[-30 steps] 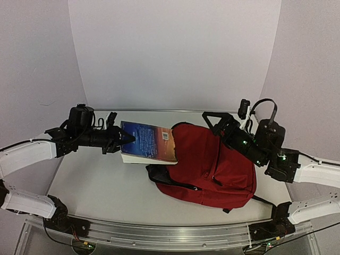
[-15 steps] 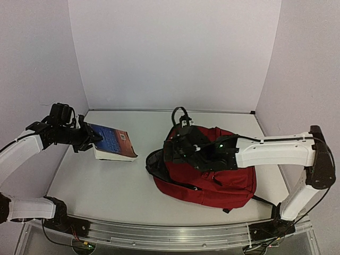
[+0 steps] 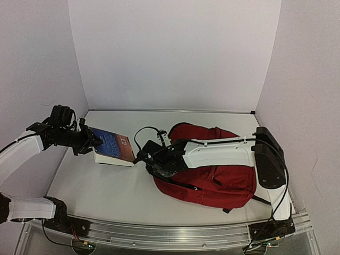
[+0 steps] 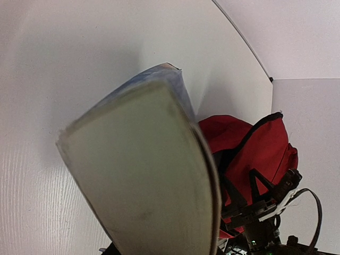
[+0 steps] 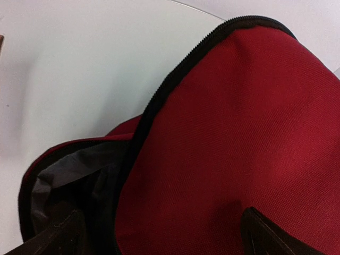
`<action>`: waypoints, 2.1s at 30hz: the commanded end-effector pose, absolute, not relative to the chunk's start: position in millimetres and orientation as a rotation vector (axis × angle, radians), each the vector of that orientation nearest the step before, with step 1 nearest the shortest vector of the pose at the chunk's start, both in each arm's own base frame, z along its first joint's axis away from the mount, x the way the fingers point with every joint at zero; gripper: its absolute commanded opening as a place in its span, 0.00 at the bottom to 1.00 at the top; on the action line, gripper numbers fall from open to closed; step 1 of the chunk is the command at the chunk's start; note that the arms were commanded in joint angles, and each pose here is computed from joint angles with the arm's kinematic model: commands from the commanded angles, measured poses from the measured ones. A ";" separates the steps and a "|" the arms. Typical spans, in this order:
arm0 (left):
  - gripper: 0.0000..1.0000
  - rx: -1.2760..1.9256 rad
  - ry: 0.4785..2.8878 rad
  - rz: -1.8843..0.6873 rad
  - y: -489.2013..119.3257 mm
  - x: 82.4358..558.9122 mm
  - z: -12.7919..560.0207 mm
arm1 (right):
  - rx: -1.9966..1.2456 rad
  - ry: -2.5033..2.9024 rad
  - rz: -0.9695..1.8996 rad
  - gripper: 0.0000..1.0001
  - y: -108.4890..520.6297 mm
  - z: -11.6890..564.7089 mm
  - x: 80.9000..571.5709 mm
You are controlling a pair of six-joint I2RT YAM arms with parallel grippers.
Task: Pack the student bag
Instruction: Place the book in the student bag.
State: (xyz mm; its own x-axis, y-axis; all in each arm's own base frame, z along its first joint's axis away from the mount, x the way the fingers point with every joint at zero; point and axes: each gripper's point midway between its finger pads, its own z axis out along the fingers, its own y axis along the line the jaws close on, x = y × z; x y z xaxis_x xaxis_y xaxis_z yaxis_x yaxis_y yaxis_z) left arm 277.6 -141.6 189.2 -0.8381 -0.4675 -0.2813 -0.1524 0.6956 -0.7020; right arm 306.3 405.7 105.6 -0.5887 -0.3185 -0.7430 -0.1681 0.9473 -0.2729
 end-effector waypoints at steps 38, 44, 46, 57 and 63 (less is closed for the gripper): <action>0.00 0.217 2.031 -1.806 -318.1 243.7 316.5 | -0.258 1.704 1.084 0.00 385.1 361.6 239.2; 0.00 0.256 1.967 -1.861 -317.9 235.3 337.8 | -0.242 1.686 1.054 0.00 379.9 366.7 242.4; 0.00 0.262 1.955 -1.869 -316.9 233.1 343.5 | -0.242 1.688 1.050 0.00 380.9 365.4 243.8; 0.00 0.354 1.827 -1.986 -318.1 220.3 381.7 | -0.231 1.698 1.027 0.00 378.2 359.3 248.6; 0.00 0.352 1.845 -1.989 -318.9 220.3 383.8 | -0.215 1.702 1.034 0.00 375.0 358.1 250.2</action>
State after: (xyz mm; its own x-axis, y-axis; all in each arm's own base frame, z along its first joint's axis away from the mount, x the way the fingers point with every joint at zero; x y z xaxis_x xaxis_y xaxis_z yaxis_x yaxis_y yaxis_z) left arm 242.5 -317.2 276.9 -0.9686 -0.1363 -0.2081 0.1778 0.2057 -0.9623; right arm 254.5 374.6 287.6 -0.4900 0.1656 -0.8559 -0.5316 0.7214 0.4439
